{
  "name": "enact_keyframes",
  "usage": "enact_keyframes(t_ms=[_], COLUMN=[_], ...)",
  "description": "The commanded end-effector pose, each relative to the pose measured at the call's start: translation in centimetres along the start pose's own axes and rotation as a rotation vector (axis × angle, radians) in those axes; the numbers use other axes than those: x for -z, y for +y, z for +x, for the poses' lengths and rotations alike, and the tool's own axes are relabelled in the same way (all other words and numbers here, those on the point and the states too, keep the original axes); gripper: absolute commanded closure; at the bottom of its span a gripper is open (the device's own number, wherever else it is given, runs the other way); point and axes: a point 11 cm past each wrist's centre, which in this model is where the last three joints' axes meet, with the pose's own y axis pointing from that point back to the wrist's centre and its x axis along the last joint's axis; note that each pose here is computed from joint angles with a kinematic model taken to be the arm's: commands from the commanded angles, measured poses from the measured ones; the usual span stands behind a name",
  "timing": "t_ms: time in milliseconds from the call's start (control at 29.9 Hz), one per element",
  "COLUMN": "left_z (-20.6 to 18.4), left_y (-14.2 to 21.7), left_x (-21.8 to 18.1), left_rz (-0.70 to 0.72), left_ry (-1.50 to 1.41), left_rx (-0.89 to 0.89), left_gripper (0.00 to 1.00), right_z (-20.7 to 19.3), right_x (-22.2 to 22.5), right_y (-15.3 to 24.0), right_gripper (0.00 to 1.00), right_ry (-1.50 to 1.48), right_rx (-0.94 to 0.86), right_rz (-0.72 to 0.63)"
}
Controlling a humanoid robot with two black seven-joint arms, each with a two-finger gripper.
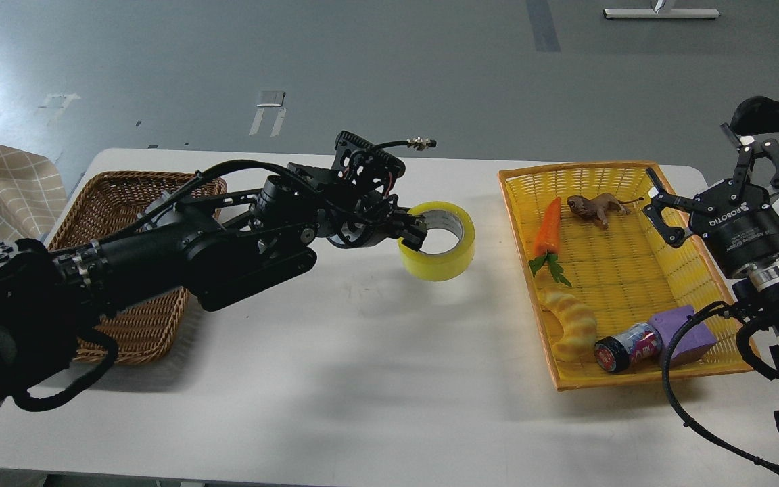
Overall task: Place and transfer tape with both arms
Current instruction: 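Carry the tape roll with the left gripper over the wicker basket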
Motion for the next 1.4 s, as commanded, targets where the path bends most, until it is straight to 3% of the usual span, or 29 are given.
enact_keyframes(t_ms=[0,201,401,803,1137,1371], left_z=[1.8,2.6,1.6,-2.8,-8.2,-12.7], left_y=[1.7,5.3,9.4,17.6,21.8,21.7], left_x=[1.9,5.5,11.4,21.0,24.9,25.3], left_rz=[0.032,0.077,0.181,0.374,0.466,0.474], left_ry=[-0.019,-0.032,-0.011,0.073,0.148,0.195], left_rx=[-0.037,-0.073,-0.071,-0.024,0.059,0.146], left_gripper=[1.00,1.00,1.00,1.00,1.00,1.00], right_z=[-0.1,-0.1,-0.2,-0.3,-0.4,-0.4], right_x=[0.1,0.1,0.1,-0.1,-0.5,-0.5], right_y=[-0.1,-0.2,-0.2,-0.3,-0.5,-0.5], right_gripper=[0.02,0.02,0.02,0.02,0.02,0.02], right_ry=[-0.002,-0.002,-0.002,-0.007,-0.017,-0.017], right_rx=[0.004,0.004,0.005,0.008,0.013,0.013], right_rz=[0.004,0.004,0.004,0.004,0.004,0.004])
